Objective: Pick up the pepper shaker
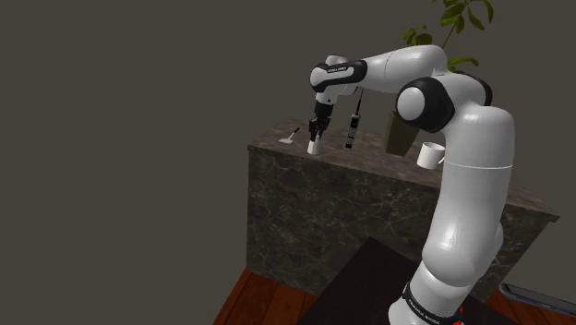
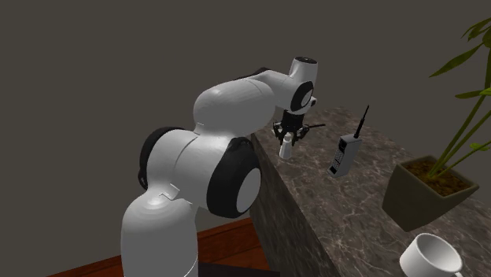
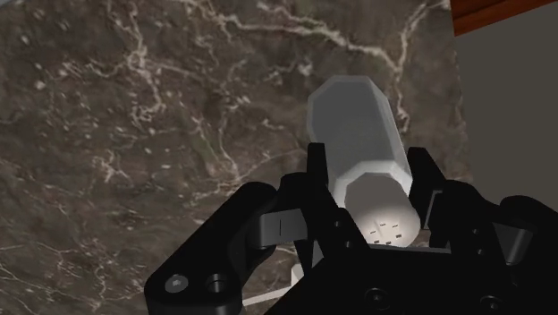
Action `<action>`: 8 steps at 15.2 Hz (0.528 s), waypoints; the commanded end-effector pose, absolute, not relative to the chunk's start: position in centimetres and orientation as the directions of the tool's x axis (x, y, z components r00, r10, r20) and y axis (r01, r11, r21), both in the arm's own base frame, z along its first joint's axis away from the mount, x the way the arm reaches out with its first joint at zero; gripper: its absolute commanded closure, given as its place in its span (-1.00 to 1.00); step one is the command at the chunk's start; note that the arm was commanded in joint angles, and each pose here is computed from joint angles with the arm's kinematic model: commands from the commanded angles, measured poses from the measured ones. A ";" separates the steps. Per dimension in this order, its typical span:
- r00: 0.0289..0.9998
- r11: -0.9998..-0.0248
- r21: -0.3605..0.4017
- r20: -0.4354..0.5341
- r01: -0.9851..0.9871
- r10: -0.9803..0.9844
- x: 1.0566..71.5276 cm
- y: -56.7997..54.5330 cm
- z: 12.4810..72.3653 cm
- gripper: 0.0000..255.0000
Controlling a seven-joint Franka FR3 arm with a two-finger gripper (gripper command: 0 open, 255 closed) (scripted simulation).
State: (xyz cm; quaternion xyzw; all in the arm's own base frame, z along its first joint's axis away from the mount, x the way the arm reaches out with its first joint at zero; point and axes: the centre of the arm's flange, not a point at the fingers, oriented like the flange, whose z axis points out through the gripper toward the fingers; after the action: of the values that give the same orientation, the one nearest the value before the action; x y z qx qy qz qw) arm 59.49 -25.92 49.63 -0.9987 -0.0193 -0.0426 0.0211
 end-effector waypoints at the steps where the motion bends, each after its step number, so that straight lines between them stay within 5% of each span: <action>1: 0.996 -0.998 -0.041 0.085 0.041 0.037 59.5 -25.9 49.5 1.00; 8: 0.996 -0.998 -0.041 0.085 0.041 0.037 59.5 -25.9 50.1 1.00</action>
State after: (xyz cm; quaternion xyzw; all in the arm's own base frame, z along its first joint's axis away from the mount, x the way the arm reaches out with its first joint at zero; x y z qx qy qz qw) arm 59.52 -25.95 49.82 -0.9987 -0.0194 -0.0423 0.0213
